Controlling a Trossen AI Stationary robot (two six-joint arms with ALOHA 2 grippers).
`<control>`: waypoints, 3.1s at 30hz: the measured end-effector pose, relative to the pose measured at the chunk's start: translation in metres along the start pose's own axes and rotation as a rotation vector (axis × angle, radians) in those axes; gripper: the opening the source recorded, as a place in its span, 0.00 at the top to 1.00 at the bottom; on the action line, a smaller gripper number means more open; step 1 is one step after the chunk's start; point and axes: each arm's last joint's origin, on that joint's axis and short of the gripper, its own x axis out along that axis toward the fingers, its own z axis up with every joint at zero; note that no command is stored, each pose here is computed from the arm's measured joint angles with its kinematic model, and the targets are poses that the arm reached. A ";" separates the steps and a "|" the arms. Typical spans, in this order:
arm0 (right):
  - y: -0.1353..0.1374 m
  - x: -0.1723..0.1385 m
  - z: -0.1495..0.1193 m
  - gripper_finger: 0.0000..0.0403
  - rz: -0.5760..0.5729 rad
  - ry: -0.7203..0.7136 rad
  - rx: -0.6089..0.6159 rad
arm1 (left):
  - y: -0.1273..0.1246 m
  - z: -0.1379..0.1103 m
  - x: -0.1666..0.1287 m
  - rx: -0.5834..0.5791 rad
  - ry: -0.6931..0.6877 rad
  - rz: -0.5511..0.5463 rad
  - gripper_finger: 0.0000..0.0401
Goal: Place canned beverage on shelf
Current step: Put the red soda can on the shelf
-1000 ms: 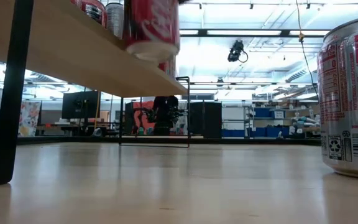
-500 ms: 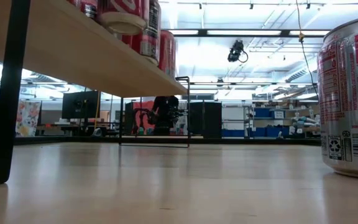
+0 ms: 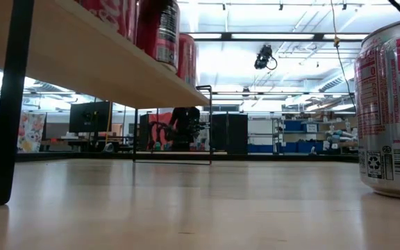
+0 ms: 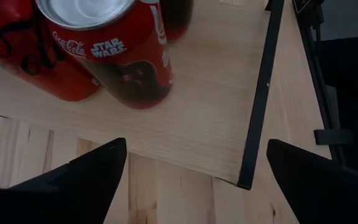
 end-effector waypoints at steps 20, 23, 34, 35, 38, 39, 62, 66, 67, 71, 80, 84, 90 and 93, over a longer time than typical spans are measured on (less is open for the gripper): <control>-0.008 0.003 0.009 0.09 0.018 -0.028 -0.021 | 0.000 0.000 0.000 -0.004 0.001 0.000 0.00; -0.007 -0.011 0.015 0.10 0.001 -0.065 -0.027 | 0.000 0.000 0.000 -0.004 0.001 0.000 0.00; 0.002 -0.058 0.027 0.10 -0.068 -0.178 -0.125 | 0.000 0.000 0.000 -0.013 0.000 0.000 0.00; 0.003 -0.062 0.026 0.10 -0.067 -0.172 -0.138 | 0.000 0.000 0.000 -0.013 0.000 0.000 0.00; 0.004 -0.071 0.020 0.10 -0.067 -0.124 -0.174 | 0.000 0.000 0.000 -0.014 0.000 0.000 0.00; 0.004 -0.072 0.017 0.10 -0.070 -0.100 -0.183 | 0.000 0.000 0.000 -0.014 0.000 0.000 0.00; 0.011 -0.026 -0.046 0.14 -0.105 0.081 -0.006 | 0.004 0.005 0.000 -0.048 -0.160 0.129 0.00; 0.013 -0.026 -0.049 0.14 -0.084 0.093 0.004 | -0.001 -0.001 0.011 -0.064 -0.154 0.114 0.00; 0.015 -0.027 -0.050 0.14 -0.067 0.093 0.002 | -0.003 -0.004 0.014 -0.061 -0.142 0.101 0.00; 0.024 -0.029 -0.048 0.14 0.040 0.090 -0.011 | -0.009 -0.010 0.025 -0.050 -0.098 0.053 0.00; 0.037 -0.033 -0.035 0.14 0.154 -0.046 -0.038 | -0.028 -0.006 0.026 0.001 -0.130 -0.151 0.00; 0.040 -0.028 -0.037 0.14 0.174 -0.096 -0.036 | -0.031 -0.002 0.026 0.011 -0.198 -0.138 0.00; 0.044 -0.014 -0.052 0.14 0.181 -0.152 -0.047 | -0.040 -0.001 0.037 0.042 -0.224 -0.042 0.00; 0.045 -0.012 -0.057 0.14 0.158 -0.154 -0.053 | -0.045 0.000 0.046 0.054 -0.222 0.008 0.00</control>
